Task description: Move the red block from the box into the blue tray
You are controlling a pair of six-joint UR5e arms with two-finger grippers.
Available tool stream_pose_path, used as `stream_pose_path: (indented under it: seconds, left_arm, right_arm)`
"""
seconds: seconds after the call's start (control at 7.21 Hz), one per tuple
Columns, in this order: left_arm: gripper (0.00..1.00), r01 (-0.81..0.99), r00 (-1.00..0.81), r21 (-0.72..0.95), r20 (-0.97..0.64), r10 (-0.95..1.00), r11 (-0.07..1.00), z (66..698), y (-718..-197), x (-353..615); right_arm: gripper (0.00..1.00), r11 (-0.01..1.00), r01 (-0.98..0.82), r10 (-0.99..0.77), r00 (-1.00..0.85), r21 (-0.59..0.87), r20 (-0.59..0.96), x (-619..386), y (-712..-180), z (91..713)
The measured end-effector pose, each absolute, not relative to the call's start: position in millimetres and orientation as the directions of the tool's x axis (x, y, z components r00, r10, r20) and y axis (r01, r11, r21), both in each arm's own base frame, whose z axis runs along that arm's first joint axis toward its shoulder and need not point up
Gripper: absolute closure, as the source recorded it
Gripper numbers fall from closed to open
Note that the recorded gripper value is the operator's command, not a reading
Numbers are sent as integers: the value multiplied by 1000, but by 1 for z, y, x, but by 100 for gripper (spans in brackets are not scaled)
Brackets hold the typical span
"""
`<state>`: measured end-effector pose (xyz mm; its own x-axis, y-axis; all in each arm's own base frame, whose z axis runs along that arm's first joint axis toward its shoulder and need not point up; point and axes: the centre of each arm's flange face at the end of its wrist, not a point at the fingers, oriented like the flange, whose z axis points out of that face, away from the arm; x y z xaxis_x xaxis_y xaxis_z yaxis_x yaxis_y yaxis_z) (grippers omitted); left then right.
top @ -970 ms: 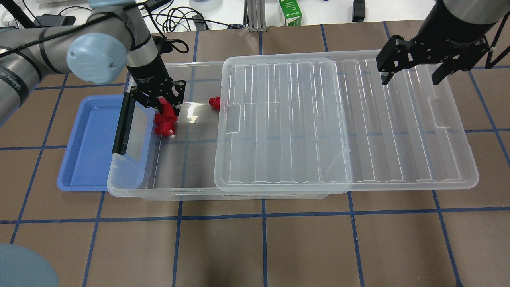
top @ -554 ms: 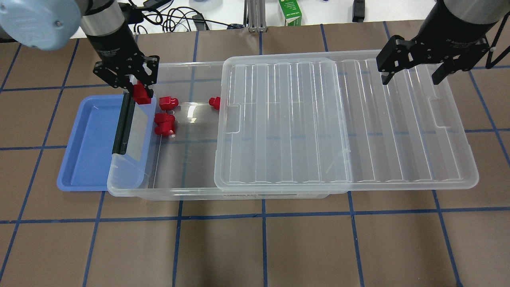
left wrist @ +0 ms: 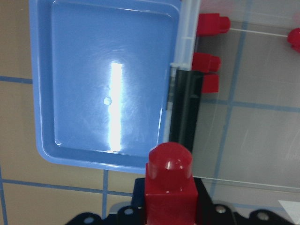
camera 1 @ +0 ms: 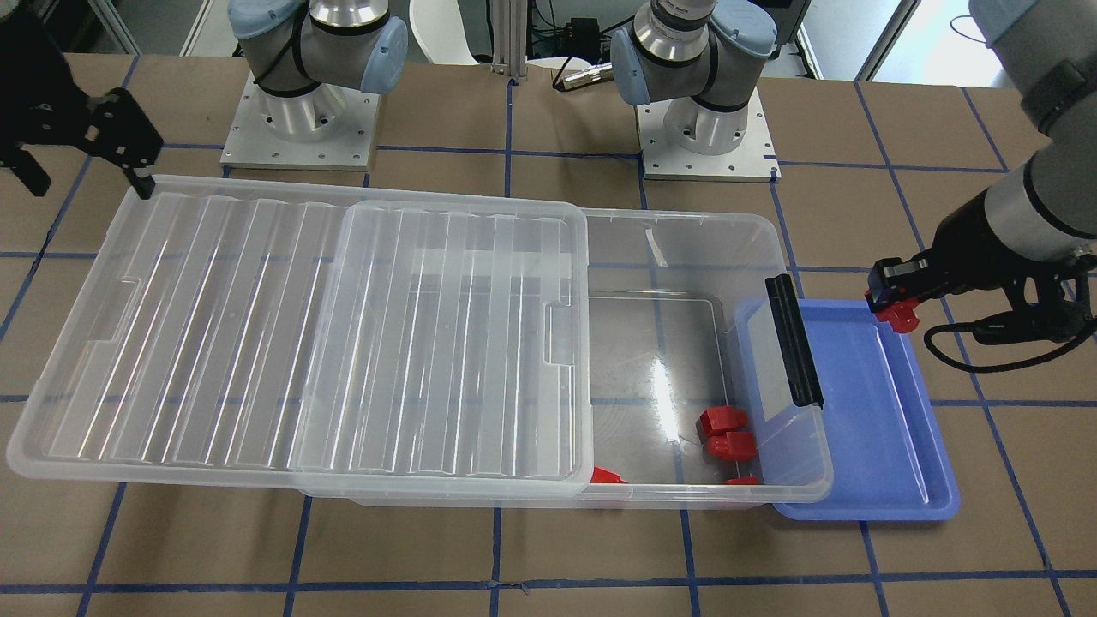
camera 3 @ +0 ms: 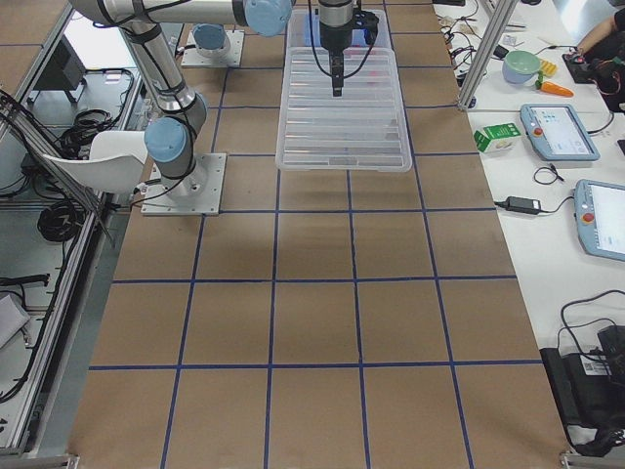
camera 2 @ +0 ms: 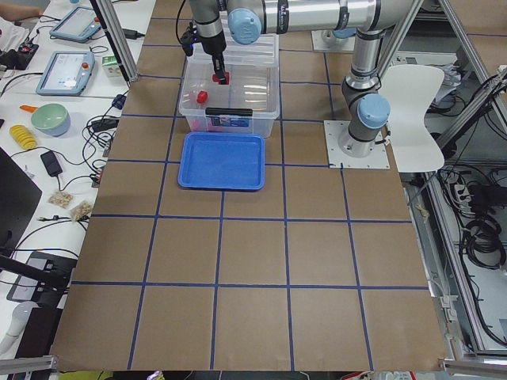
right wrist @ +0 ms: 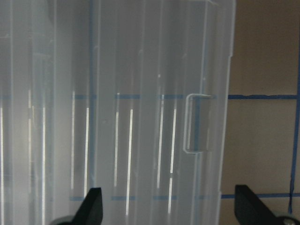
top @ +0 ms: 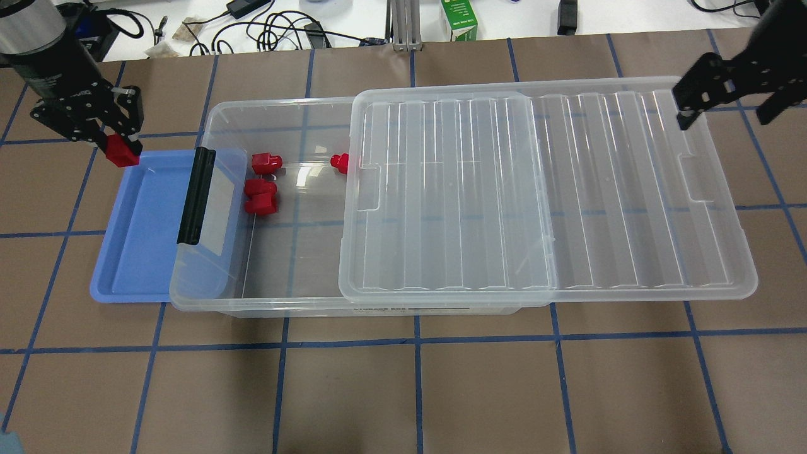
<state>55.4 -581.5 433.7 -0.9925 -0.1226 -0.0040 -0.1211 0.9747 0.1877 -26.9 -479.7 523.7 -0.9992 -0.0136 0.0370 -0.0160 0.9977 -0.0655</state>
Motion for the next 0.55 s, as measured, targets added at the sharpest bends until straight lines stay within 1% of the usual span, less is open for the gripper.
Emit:
stream_pose_path:
  seconds: [0.28,0.55]
  left_arm:
    - [100,-78,-997,196,12,-82,977,389,-593,83]
    - [100,-55,-998,186,14,-58,981,336,-602,92]
  right_arm:
    - [0,999,-16,-14,-999,-51,42,-117,-472,504]
    - [0,999,-15,-13,-999,-37,41,-165,-478,438]
